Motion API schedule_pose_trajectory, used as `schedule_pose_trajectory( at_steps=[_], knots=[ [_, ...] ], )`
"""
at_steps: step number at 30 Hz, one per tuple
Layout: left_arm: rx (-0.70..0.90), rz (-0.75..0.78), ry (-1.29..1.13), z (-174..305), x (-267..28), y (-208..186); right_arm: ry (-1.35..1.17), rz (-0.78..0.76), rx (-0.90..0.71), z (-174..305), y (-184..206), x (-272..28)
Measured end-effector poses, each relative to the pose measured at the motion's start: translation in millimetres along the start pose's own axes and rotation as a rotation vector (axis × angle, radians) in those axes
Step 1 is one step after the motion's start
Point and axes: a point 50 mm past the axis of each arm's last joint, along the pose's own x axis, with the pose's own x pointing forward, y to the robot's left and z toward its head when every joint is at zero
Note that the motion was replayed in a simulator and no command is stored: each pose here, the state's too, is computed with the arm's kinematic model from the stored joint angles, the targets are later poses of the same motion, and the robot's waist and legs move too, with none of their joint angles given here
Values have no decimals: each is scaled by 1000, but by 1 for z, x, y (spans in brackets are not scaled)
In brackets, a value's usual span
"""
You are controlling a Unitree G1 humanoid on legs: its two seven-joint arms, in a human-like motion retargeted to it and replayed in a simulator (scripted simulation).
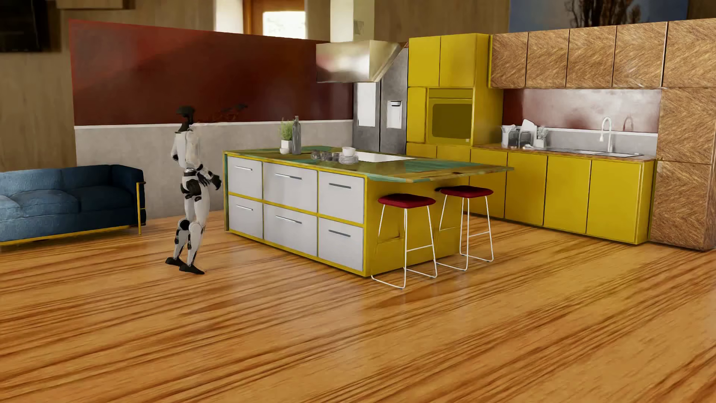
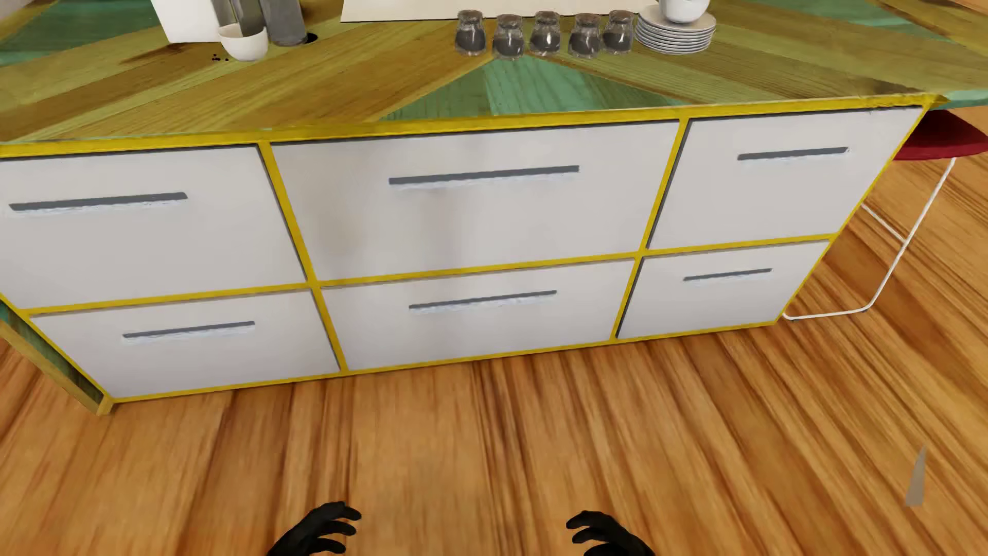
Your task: Stretch up
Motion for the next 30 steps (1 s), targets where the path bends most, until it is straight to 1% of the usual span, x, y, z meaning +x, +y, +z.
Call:
schedule_pose_trajectory(
  at_steps=[1, 2, 7, 11, 15, 17, 18, 20, 22, 23, 25, 26, 28, 30],
  knots=[
    [-12, 15, 7, -2, -1, 3, 4, 4, -1, -1, 1, 0],
    [33, -54, 0, 0, 0, -12, 14, -3, 7, -4, 0, -1],
    [29, -49, -10, 3, 0, -11, 10, -6, 8, -3, 0, -1],
    [52, -54, -31, 9, 4, -9, -3, -25, 8, 3, -6, 6],
    [112, -70, -108, 34, 13, -5, -85, -51, -38, 29, -23, 17],
    [159, -63, -185, 59, 21, 3, -164, -84, -80, 54, -40, 24],
    [191, -54, -235, 76, 24, 9, -217, -108, -112, 72, -52, 26],
    [291, -21, -384, 128, 29, 28, -346, -177, -185, 116, -82, 29],
    [378, 58, -547, 190, 27, 54, -491, -268, -272, 172, -116, 24],
    [433, 107, -639, 226, 19, 69, -556, -321, -317, 201, -134, 19],
    [532, 217, -798, 295, -2, 95, -700, -430, -422, 264, -165, -4],
    [600, 275, -866, 326, -18, 107, -774, -474, -489, 297, -175, -19],
    [717, 390, -977, 383, -53, 125, -884, -583, -639, 358, -193, -56],
    [836, 515, -1062, 433, -96, 137, -955, -704, -778, 411, -205, -99]
  ],
)
